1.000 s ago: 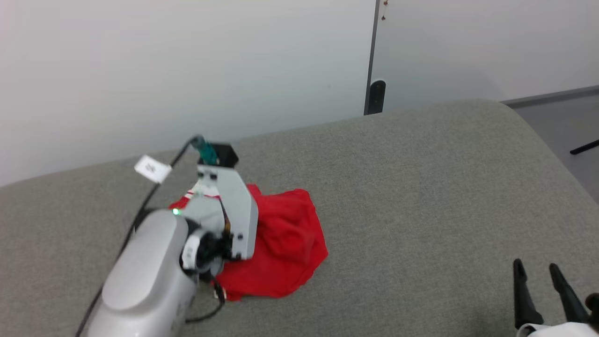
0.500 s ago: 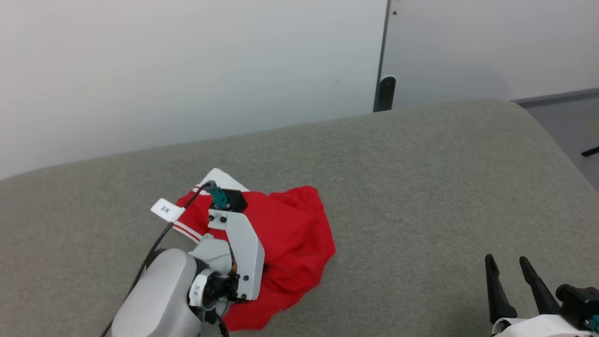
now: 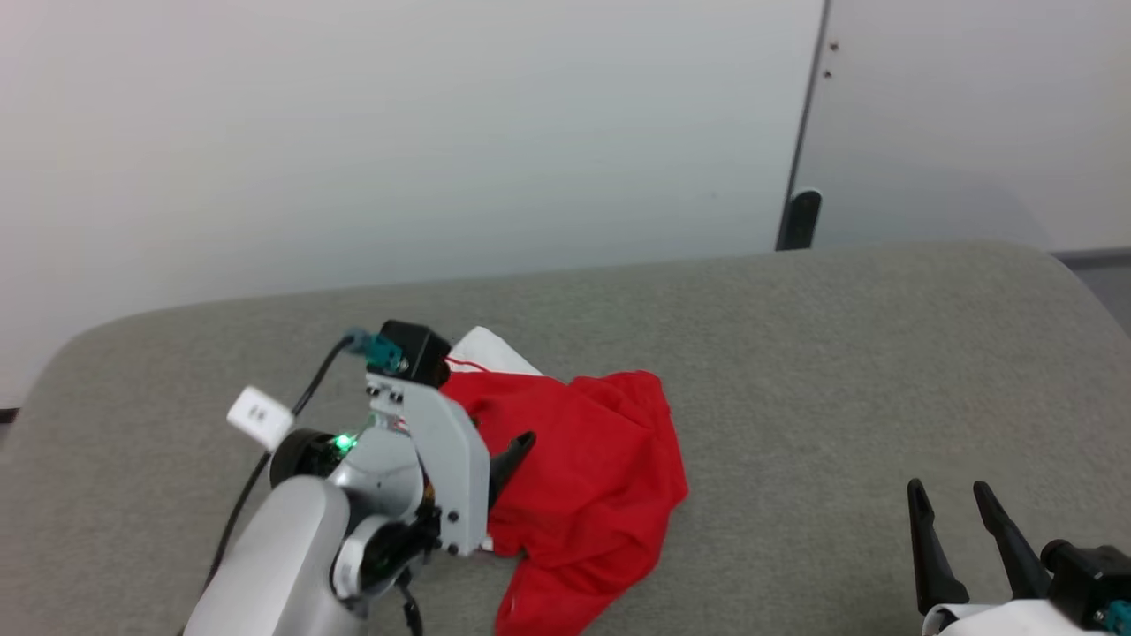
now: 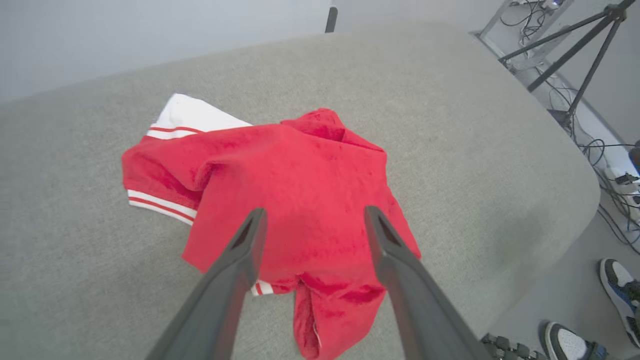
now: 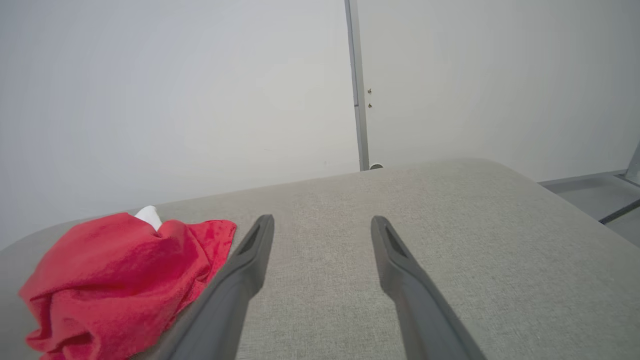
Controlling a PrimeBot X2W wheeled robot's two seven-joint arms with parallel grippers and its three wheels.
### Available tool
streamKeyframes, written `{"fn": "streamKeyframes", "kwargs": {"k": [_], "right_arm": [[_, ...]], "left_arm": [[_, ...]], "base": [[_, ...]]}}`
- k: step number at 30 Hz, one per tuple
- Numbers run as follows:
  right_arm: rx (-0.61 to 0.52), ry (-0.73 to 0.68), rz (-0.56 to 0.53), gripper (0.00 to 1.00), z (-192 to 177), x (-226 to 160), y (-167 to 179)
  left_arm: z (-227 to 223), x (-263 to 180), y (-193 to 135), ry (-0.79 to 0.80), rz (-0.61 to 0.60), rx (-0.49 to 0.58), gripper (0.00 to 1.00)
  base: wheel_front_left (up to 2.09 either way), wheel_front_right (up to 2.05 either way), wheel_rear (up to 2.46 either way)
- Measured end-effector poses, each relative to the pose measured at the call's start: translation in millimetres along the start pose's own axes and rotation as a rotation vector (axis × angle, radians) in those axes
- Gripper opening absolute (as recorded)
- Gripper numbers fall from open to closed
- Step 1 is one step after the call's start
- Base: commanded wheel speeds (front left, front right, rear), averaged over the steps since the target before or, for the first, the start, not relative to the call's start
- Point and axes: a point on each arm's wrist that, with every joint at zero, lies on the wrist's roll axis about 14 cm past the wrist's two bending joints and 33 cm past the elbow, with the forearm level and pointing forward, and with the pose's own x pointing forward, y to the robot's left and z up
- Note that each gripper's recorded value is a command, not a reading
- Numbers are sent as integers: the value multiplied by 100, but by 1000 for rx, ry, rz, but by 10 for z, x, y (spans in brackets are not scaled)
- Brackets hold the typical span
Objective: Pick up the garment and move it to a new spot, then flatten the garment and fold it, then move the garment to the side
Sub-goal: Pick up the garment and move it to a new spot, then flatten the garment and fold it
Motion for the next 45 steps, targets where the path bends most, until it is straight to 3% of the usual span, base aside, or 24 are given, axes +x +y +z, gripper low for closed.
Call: {"fn": "streamKeyframes", "kwargs": {"k": [2,9,20,33,45], "right_arm": [[-3,-10,20,100,10,1,61],[-5,-21,77,100,-10,-3,231],[-56,-17,140,100,-88,-16,333],[-134,-29,164,100,-107,17,329],[-133,-31,174,100,-121,47,381]], "left_arm": [[53,-82,7,-68,-9,30,100],[229,-401,239,-344,55,-24,100],[-20,-896,653,-617,219,-59,100],[-712,-1355,1204,-639,468,-90,100],[-853,-1449,1302,-654,520,-126,100]], "base": [[0,0,0],[0,0,0],[0,0,0],[0,0,0],[0,0,0]]}}
